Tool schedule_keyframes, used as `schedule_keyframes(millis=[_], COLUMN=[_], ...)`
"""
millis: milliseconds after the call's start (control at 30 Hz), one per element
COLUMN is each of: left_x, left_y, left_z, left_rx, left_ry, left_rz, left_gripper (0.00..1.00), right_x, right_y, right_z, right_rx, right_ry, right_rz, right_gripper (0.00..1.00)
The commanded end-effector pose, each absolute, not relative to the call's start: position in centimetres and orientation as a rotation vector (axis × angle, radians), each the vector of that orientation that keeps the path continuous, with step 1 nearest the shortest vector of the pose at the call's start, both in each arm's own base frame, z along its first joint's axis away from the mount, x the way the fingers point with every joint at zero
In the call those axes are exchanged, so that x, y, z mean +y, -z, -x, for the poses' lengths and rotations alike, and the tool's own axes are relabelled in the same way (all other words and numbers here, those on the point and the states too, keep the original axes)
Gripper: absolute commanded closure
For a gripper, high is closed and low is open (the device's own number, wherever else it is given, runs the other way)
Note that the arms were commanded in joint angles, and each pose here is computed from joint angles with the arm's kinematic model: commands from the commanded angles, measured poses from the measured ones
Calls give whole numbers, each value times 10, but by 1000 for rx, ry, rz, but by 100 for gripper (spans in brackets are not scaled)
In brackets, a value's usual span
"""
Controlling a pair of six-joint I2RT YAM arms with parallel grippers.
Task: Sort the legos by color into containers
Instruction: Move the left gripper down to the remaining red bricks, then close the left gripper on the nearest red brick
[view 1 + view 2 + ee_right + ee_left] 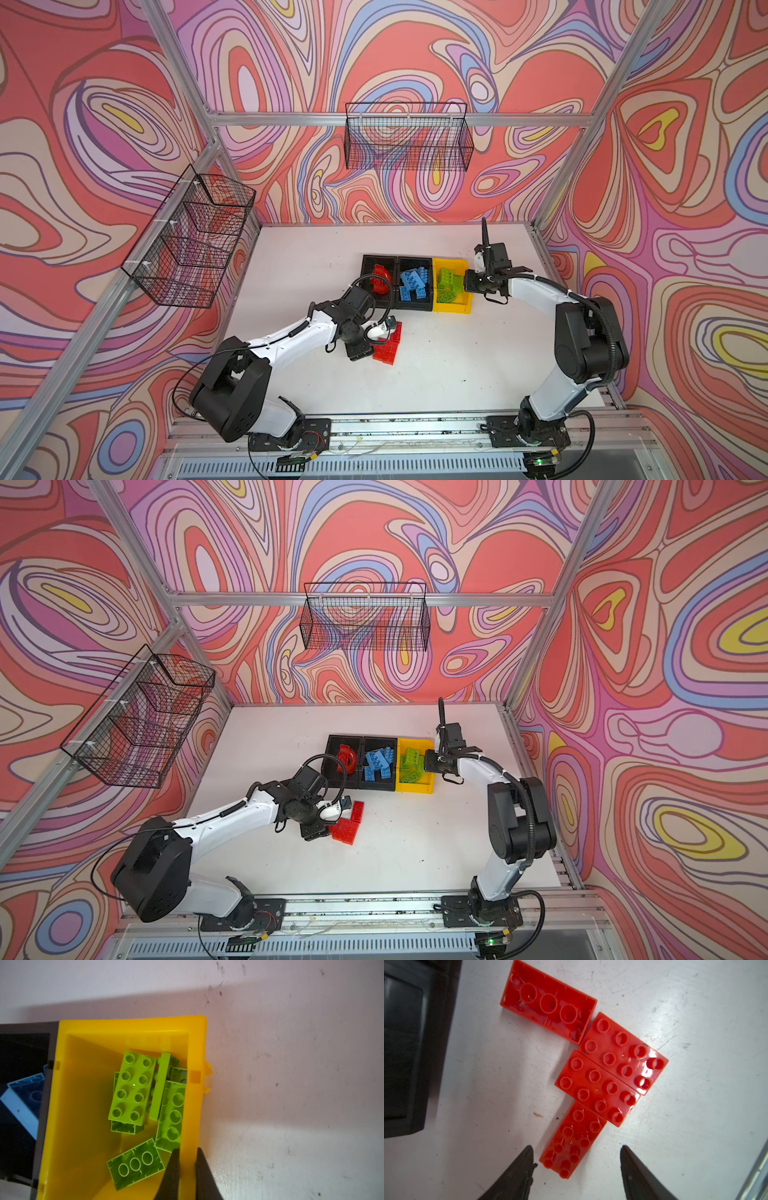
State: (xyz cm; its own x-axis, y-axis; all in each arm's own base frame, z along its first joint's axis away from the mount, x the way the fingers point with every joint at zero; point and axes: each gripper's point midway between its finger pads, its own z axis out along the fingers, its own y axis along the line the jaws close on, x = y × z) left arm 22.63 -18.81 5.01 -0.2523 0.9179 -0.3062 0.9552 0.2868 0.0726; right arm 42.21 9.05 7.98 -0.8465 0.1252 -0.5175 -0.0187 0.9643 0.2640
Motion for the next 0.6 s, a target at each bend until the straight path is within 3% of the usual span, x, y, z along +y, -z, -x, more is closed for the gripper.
schedule_keyframes(millis=[0, 267, 500, 567], left_x=[-183, -186, -183, -184], left_y=[-35, -20, -22, -31], left_z=[-221, -230, -232, -237], left_rx=[2282, 2293, 2303, 2287], left_ry=[151, 96, 65, 55], left_rz=[-1807, -1827, -1795, -1752], left_gripper=[31, 39, 67, 71], right_x=[96, 97, 96, 96], right_y=[-71, -69, -70, -71], right_z=[-422, -422, -422, -423], right_rx=[2564, 2569, 2569, 2567], right_ry=[-382, -382, -380, -376], right_rz=[-37, -38, -38, -37], right_gripper=[97, 98, 98, 98])
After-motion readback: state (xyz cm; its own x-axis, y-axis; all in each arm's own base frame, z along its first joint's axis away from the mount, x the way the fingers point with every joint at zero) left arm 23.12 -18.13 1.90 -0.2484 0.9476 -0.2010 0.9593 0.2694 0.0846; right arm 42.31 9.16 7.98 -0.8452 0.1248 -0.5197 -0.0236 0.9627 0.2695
